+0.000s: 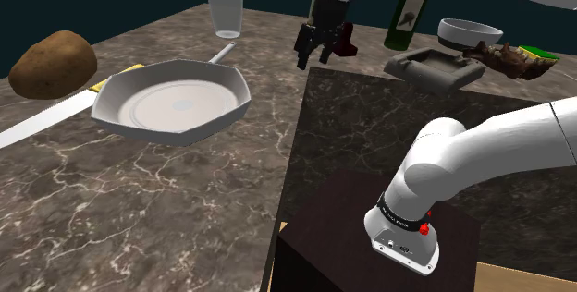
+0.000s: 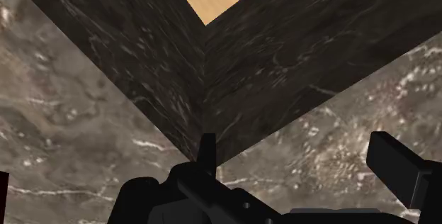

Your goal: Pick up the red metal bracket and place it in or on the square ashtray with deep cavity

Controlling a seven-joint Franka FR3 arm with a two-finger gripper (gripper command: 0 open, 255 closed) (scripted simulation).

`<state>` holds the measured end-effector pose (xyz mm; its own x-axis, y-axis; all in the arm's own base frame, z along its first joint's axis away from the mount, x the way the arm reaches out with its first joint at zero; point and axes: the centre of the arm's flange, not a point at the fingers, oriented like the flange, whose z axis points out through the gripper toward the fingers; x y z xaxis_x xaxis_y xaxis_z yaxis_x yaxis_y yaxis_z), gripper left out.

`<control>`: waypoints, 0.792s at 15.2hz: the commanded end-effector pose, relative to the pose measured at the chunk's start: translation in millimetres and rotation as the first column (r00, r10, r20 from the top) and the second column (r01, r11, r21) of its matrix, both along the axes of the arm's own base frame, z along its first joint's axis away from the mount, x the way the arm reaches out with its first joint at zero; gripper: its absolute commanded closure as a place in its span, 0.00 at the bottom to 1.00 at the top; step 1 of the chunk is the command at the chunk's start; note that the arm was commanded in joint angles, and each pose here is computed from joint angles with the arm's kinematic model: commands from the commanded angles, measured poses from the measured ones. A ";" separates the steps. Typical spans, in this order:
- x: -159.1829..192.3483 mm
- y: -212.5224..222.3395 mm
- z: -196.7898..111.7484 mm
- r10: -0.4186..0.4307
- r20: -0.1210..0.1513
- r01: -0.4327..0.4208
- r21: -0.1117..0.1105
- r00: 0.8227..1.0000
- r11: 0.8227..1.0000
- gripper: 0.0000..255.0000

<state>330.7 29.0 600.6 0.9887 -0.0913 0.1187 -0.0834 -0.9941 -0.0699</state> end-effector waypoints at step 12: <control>60.7 -125.8 36.5 -0.245 -0.088 0.243 -0.031 0.966 0.969 0.00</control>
<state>386.1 -84.9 634.3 0.9507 -0.3073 0.0420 -0.3059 -0.9514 -0.0365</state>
